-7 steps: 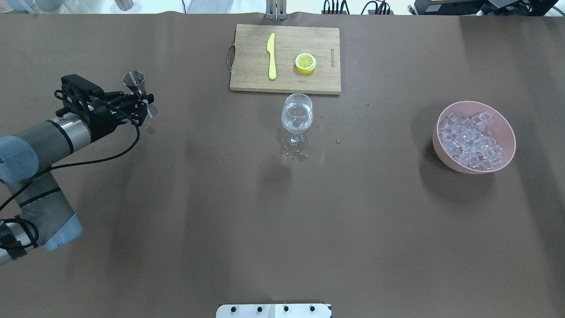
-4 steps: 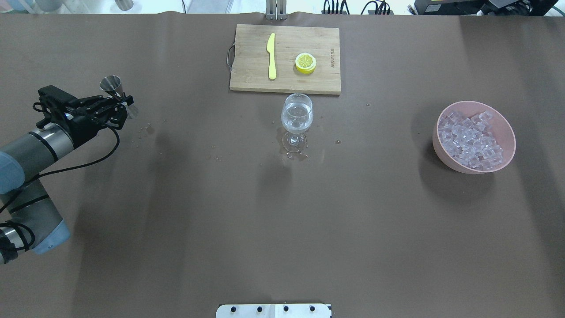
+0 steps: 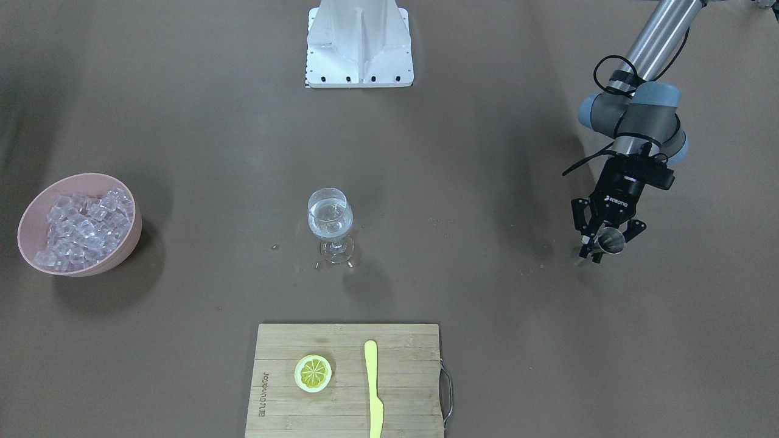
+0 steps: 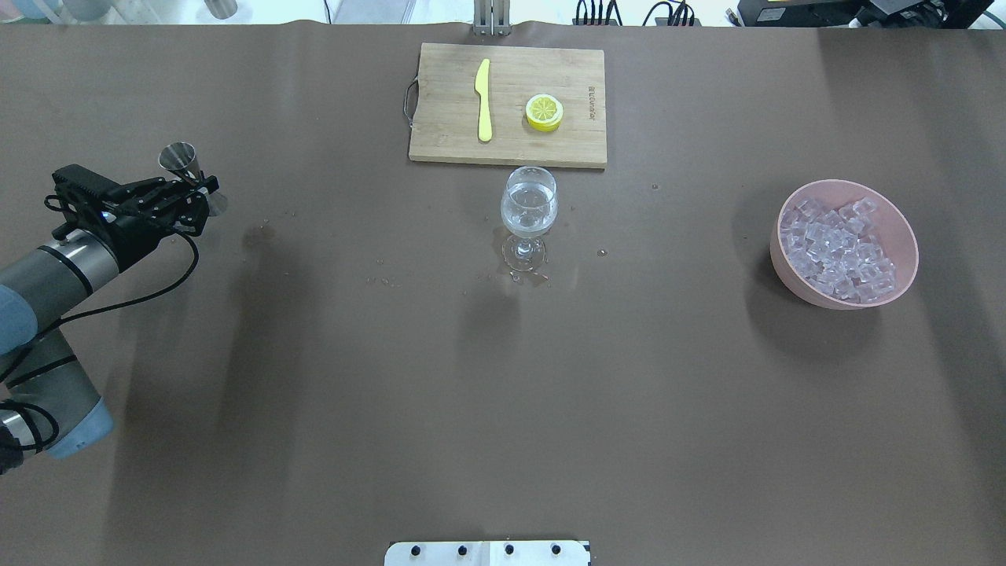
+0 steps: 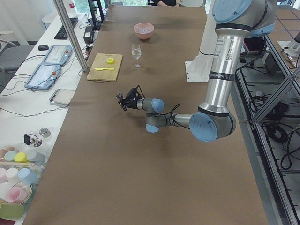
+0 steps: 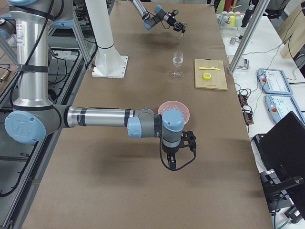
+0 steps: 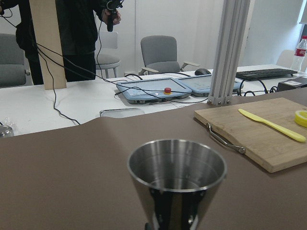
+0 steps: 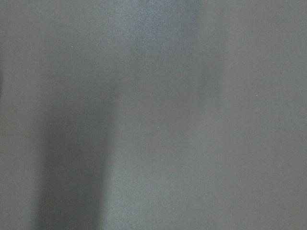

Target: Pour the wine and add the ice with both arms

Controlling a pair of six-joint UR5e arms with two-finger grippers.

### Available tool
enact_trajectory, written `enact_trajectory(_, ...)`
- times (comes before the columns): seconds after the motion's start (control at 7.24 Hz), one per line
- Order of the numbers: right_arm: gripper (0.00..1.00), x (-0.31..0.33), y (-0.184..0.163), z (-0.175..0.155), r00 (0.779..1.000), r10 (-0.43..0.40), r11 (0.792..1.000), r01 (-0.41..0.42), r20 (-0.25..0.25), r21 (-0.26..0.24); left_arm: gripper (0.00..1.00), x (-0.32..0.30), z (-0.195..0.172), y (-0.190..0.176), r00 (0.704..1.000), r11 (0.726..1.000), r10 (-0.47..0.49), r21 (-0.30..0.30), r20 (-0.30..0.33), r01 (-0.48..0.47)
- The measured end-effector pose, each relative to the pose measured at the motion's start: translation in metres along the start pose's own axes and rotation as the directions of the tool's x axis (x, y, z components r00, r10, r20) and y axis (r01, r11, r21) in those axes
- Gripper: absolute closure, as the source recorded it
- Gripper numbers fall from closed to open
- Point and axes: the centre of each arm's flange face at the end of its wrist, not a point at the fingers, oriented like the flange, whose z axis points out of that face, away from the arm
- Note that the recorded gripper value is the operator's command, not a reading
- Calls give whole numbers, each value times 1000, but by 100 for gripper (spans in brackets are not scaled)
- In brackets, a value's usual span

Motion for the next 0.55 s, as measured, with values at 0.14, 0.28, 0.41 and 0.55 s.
enact_trajectory(0.14, 0, 0, 0, 0, 1000, 0, 1000, 0, 0, 0, 100, 1, 1, 2, 1000, 1000, 2, -7, 1, -2)
enact_trajectory(0.28, 0, 0, 0, 0, 1000, 0, 1000, 0, 0, 1, 95, 3, 2, 4, 1000, 1000, 3, -14, 3, -3)
enact_trajectory(0.41, 0, 0, 0, 0, 1000, 0, 1000, 0, 0, 1, 76, 4, 4, 4, 1000, 1000, 5, -19, 5, -5)
enact_trajectory(0.55, 0, 0, 0, 0, 1000, 0, 1000, 0, 0, 1, 64, 5, 5, 4, 1000, 1000, 6, -23, 5, -6)
